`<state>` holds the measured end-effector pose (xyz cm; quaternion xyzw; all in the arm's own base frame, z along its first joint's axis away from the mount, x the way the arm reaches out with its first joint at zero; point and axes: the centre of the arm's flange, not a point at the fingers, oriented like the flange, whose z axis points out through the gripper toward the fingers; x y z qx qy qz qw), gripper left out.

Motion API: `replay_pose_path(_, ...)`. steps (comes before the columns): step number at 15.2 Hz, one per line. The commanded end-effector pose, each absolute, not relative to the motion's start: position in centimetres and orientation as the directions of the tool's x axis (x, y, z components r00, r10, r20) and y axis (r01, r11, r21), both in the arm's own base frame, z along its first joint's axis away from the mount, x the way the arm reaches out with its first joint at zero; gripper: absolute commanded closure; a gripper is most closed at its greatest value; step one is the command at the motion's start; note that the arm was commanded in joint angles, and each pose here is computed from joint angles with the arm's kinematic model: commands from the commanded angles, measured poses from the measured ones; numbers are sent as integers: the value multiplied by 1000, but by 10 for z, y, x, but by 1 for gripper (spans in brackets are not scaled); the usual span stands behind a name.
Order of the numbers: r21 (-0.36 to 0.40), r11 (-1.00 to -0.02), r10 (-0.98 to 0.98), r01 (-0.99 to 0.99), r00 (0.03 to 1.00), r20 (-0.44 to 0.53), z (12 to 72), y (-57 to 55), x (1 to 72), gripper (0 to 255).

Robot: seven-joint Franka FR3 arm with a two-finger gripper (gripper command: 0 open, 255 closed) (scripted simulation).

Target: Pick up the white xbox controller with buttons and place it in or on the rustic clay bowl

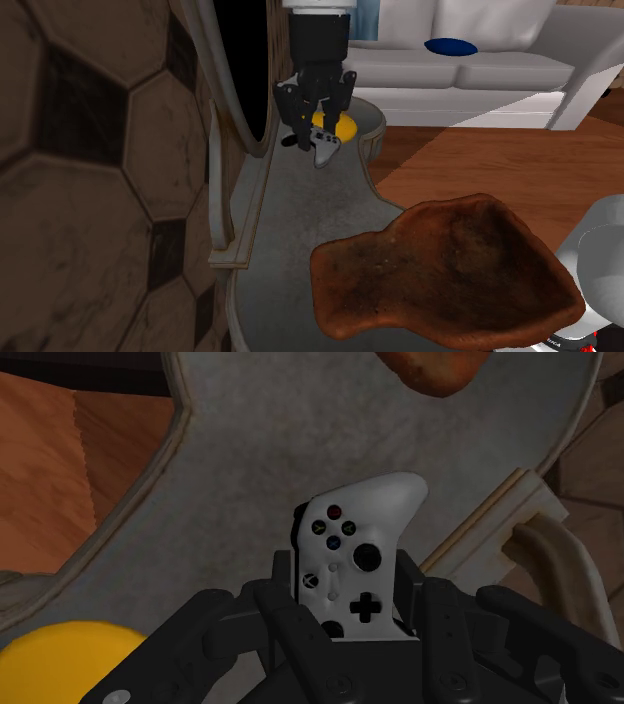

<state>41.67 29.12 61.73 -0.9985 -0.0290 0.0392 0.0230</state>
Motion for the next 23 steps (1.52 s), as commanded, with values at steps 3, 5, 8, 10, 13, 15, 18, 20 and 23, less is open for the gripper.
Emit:
replay_pose_path(3,-48,-997,60,56,995,-77,638,292,416,255)
replay_pose_path(5,-48,-997,60,56,995,-77,648,292,416,255)
replay_pose_path(8,-48,-997,60,56,995,-77,664,292,416,255)
replay_pose_path(10,-48,-997,60,56,995,-77,675,292,416,255)
replay_pose_path(13,-48,-997,60,56,995,-77,691,292,416,255)
replay_pose_path(15,-48,-997,60,56,995,-77,692,292,403,255)
replay_pose_path(18,-48,-997,60,56,995,-77,695,292,363,255)
replay_pose_path(20,-48,-997,60,56,995,-77,697,293,337,255)
replay_pose_path(23,-48,-997,60,56,995,-77,700,293,297,255)
